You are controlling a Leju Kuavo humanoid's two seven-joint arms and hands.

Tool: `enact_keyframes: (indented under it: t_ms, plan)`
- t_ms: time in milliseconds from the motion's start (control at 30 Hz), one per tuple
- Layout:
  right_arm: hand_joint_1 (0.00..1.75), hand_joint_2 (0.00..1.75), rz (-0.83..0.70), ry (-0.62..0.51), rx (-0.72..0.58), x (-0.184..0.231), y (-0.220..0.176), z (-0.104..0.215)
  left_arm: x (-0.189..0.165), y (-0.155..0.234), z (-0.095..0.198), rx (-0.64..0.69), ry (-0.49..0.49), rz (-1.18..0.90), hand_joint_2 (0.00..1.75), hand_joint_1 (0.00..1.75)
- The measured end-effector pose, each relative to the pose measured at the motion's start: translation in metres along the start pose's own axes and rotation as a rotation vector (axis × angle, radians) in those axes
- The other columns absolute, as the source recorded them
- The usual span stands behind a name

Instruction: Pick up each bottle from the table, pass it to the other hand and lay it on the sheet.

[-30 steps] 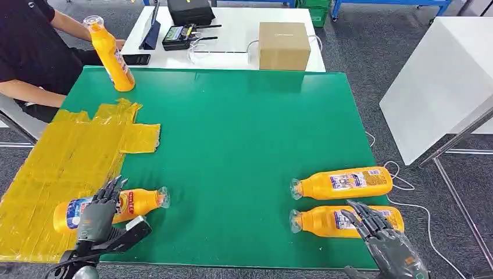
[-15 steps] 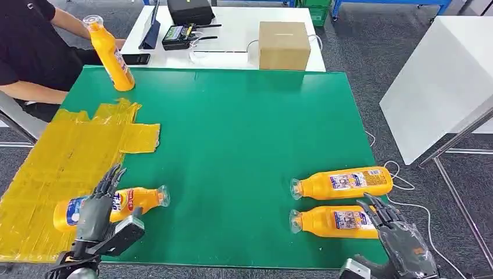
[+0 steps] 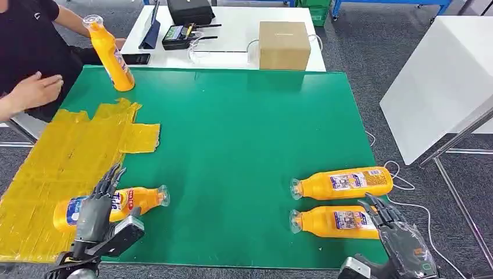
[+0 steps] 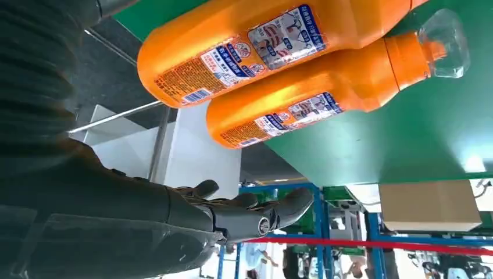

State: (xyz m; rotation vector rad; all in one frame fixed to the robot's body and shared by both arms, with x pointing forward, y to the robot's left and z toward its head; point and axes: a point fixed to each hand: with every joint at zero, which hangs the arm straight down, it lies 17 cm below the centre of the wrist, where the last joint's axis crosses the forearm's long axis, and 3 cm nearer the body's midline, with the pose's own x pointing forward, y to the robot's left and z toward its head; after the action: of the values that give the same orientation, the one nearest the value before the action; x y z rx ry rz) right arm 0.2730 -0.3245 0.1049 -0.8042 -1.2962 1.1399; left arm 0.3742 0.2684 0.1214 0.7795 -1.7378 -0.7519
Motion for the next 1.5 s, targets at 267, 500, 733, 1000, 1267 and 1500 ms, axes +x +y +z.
enact_keyframes:
  t_ms: [267, 500, 733, 1000, 1267, 1500]
  plan:
    - [0.0, 1.75, 0.0, 0.0, 0.0, 0.0, 0.0, 0.0, 0.0, 0.0, 0.0, 0.0, 0.001, 0.001, 0.0, 0.0]
    - [0.0, 1.75, -0.001, 0.158, 0.198, -0.057, 0.044, 0.016, 0.029, 0.018, -0.01, 0.044, -0.057, 0.27, 0.0, 0.0]
    - [0.0, 1.75, 0.046, 0.229, 0.224, -0.098, 0.044, 0.02, 0.039, 0.03, -0.016, 0.068, -0.08, 0.284, 0.0, 0.0]
    - [0.0, 1.75, 0.064, 0.272, 0.25, -0.114, 0.047, 0.025, 0.041, 0.033, -0.017, 0.077, -0.087, 0.295, 0.0, 0.0]
    - [0.0, 1.75, 0.092, 0.277, 0.229, -0.122, 0.037, 0.023, 0.042, 0.032, -0.017, 0.075, -0.089, 0.302, 0.0, 0.0]
    - [0.0, 1.75, 0.102, 0.272, 0.197, -0.122, 0.028, 0.013, 0.043, 0.031, -0.016, 0.068, -0.09, 0.309, 0.0, 0.0]
